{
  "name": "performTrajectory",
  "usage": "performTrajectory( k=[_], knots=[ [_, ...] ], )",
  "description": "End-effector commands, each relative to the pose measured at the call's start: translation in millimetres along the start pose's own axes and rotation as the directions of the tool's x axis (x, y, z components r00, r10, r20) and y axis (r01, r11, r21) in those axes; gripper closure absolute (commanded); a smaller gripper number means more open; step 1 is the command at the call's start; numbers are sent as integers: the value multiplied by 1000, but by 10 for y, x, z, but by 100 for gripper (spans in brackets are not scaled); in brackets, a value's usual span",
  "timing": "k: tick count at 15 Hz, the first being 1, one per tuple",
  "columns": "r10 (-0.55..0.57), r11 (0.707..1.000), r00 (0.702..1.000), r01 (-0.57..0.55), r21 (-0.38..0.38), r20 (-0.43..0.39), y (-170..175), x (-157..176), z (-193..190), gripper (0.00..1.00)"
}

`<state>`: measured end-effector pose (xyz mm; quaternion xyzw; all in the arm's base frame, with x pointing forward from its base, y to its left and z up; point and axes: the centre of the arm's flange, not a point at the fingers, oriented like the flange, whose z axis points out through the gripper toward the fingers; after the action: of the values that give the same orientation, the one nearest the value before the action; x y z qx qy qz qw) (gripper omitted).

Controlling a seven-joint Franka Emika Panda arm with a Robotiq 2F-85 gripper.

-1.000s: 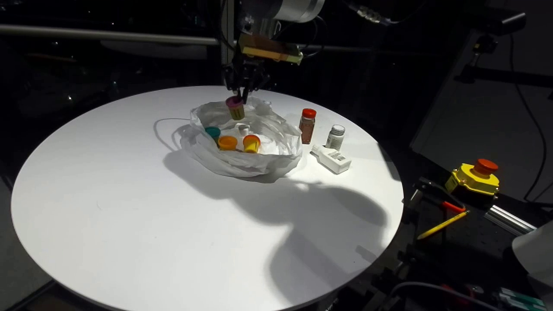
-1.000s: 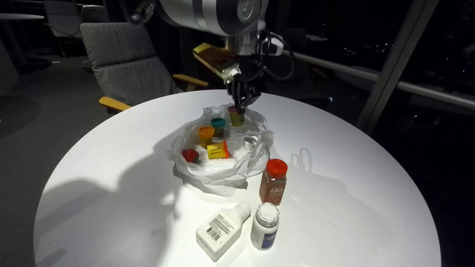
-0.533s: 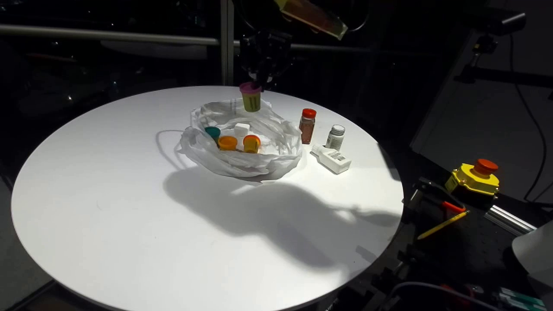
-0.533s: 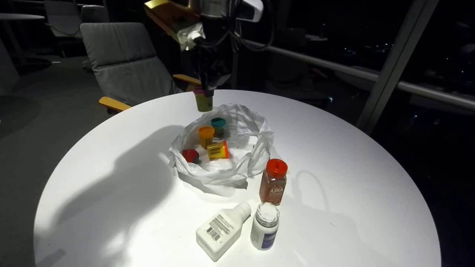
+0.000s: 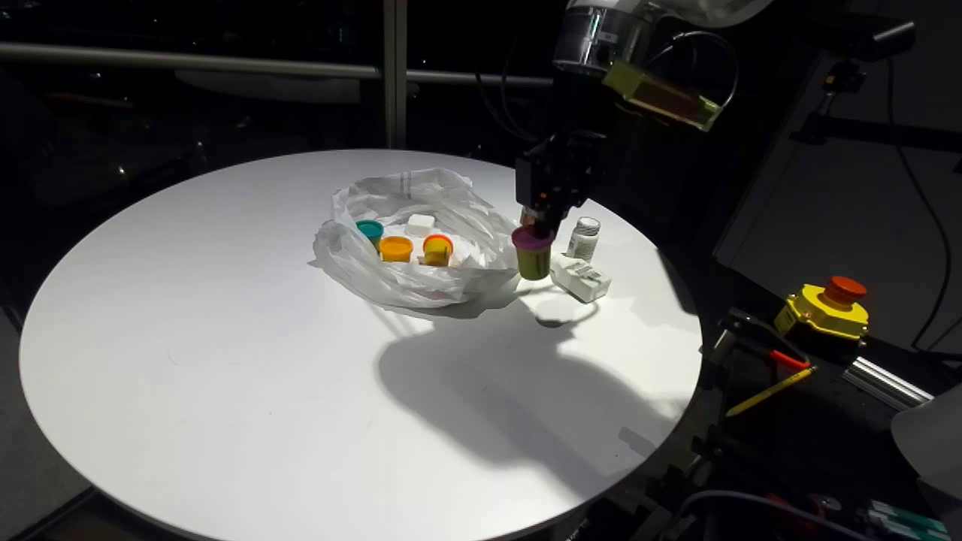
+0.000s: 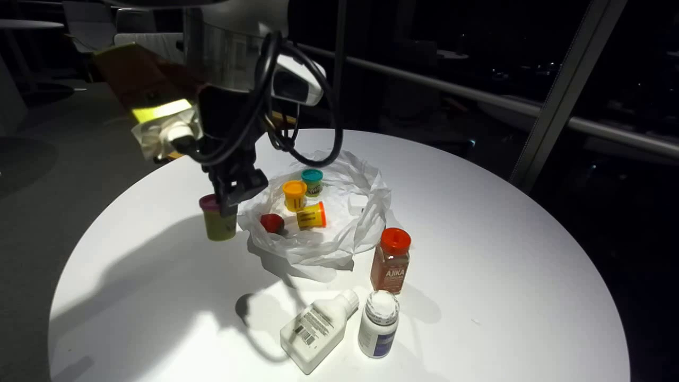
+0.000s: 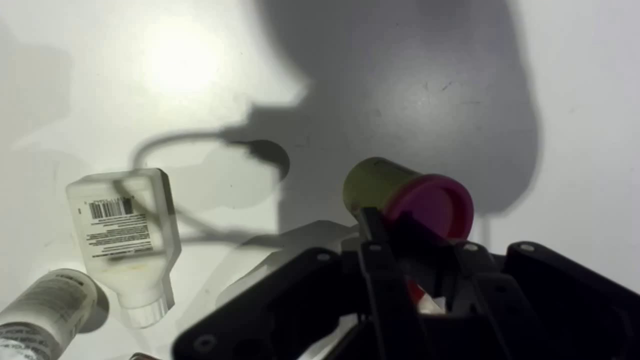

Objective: Remove all the contents from the plastic bag.

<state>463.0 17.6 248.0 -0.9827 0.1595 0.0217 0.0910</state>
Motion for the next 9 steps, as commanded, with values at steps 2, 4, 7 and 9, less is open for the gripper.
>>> performTrajectory(
  k=[2, 4, 7, 9],
  knots=[
    [-61, 998, 997, 59, -38, -52, 233, 30, 213, 97],
    [-54, 997, 997, 51, -61, -56, 319, 134, 329, 97],
    [-42, 995, 998, 38, -93, -39, 451, 261, 538, 97],
    [-49, 992, 999, 47, -113, -12, 508, 307, 652, 95]
  ],
)
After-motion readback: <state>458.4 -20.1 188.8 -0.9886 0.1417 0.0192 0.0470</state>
